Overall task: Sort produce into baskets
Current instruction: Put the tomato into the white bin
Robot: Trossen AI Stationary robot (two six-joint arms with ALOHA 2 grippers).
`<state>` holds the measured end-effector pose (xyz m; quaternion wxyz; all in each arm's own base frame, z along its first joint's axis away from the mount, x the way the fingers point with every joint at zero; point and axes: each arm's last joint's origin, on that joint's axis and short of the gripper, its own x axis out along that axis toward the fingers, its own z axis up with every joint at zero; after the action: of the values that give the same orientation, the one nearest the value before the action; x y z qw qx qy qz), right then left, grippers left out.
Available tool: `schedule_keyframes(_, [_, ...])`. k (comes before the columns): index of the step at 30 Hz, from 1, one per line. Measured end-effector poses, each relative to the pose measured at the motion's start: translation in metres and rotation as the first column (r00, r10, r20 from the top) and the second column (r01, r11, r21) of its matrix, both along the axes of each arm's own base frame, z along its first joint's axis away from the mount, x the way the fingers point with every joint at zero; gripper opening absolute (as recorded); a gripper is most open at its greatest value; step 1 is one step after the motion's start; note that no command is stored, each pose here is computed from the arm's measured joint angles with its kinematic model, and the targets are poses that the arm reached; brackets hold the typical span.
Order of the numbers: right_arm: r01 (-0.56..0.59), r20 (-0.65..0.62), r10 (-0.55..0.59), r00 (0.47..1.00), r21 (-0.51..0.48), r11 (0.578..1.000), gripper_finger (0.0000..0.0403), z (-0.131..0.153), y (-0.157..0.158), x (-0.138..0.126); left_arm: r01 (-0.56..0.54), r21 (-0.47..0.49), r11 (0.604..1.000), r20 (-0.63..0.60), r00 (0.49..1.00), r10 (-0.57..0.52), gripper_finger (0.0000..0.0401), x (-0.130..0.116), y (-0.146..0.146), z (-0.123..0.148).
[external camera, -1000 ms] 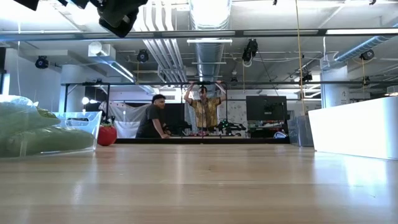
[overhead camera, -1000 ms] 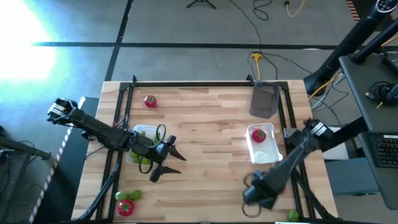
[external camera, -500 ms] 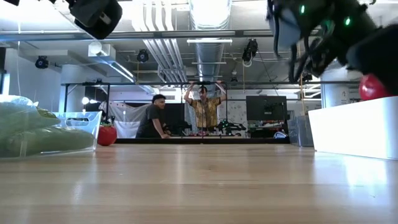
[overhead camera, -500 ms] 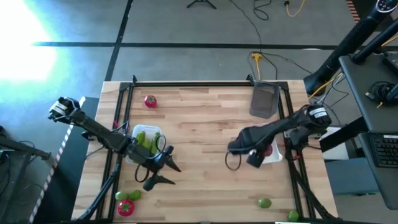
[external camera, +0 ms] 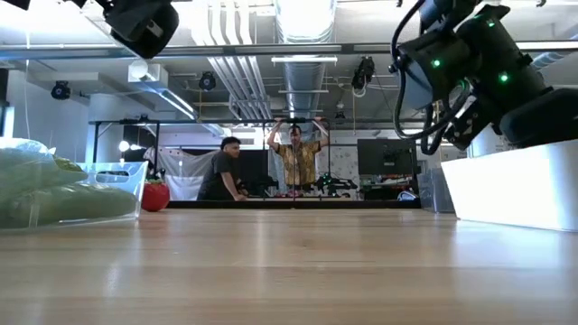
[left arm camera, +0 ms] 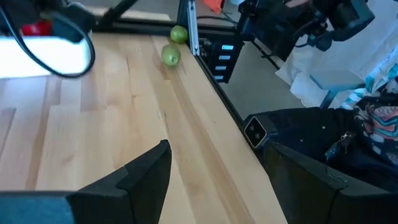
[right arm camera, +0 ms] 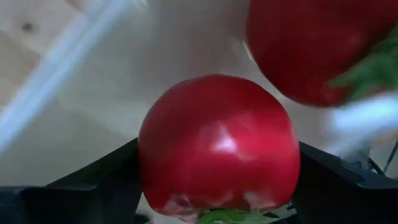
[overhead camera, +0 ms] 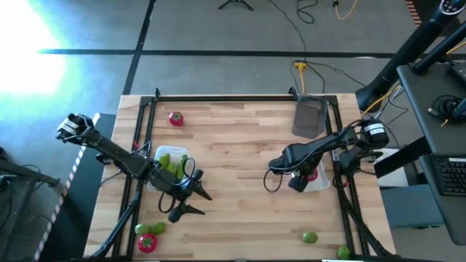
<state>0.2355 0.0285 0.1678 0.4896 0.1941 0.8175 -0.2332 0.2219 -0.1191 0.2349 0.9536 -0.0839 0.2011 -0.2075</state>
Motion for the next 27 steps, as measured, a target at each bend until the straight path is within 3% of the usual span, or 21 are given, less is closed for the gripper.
schedule_keyframes(7, [-0.009, 0.059, 0.013, 0.998, -0.057, 0.998, 0.0354, 0.002, -0.001, 0.004, 0.004, 0.028, 1.000, 0.086, 0.996, -0.006, 0.0240, -0.002, 0.006, 0.011])
schedule_keyframes(17, [0.005, 0.131, 0.009, 0.991, -0.107, 0.994, 0.0357, 0.020, -0.002, 0.008, 0.009, 0.047, 0.999, 0.107, 0.994, -0.014, 0.0240, -0.005, 0.008, 0.015])
schedule_keyframes(27, [0.077, 0.335, -0.029, 0.942, -0.131, 0.988, 0.0357, 0.073, -0.001, 0.012, 0.001, 0.025, 1.000, 0.076, 0.997, -0.003, 0.0240, -0.004, 0.007, 0.012])
